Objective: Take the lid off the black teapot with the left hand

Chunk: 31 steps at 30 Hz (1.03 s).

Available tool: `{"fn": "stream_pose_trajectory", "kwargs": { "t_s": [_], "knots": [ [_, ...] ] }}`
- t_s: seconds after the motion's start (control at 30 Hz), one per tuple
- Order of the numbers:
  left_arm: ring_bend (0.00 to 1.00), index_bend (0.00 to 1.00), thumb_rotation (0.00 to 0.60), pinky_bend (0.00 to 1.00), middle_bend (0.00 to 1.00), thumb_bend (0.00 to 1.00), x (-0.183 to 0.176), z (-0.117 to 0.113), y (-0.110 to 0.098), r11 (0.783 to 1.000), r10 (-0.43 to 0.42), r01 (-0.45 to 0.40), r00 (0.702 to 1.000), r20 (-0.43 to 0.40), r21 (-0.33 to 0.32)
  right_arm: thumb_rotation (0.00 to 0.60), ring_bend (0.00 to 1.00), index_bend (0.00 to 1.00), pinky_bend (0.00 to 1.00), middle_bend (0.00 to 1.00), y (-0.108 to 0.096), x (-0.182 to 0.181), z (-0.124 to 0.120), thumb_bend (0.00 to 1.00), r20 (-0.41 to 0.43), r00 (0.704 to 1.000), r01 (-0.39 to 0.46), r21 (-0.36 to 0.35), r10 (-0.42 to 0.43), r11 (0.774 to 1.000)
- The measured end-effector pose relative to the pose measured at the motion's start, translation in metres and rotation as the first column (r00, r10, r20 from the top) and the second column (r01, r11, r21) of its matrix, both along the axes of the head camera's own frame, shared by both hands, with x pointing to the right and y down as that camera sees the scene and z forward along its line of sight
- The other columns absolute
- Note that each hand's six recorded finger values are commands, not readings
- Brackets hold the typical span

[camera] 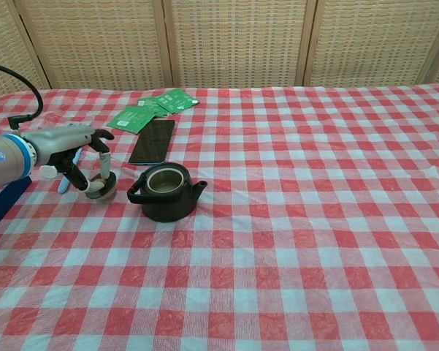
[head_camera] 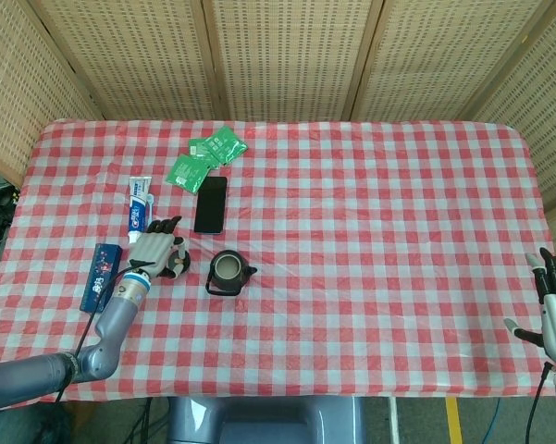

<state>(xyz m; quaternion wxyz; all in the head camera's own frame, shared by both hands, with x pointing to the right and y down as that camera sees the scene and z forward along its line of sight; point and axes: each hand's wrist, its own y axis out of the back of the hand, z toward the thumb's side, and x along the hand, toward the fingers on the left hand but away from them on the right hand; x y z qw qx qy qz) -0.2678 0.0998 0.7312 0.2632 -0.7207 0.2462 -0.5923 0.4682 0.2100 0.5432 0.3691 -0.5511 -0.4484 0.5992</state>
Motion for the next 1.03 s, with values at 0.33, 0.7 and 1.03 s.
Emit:
{"fn": "stream_pose_trajectory", "kwargs": {
  "t_s": [0.33, 0.7, 1.03],
  "knots": [
    [0.00, 0.00, 0.600, 0.00, 0.00, 0.00, 0.001, -0.043, -0.009, 0.998, -0.010, 0.016, 0.994, -0.108, 0.064, 0.600, 0.00, 0.05, 0.00, 0.00, 0.002, -0.005, -0.003, 0.00, 0.009, 1.000, 0.015, 0.006, -0.015, 1.000],
    [0.00, 0.00, 0.600, 0.00, 0.00, 0.00, -0.073, -0.140, -0.013, 0.923, -0.015, 0.053, 0.995, -0.102, 0.382, 0.600, 0.00, 0.05, 0.00, 0.00, 0.004, -0.010, -0.001, 0.00, 0.007, 0.999, 0.031, 0.001, -0.031, 1.000],
    [0.00, 0.00, 0.600, 0.00, 0.00, 0.00, -0.171, -0.168, 0.071, 0.906, -0.146, 0.158, 0.988, -0.059, 0.394, 0.600, 0.00, 0.05, 0.00, 0.00, 0.004, -0.013, -0.003, 0.00, 0.015, 0.999, 0.030, 0.011, -0.031, 0.999]
  ]
}}
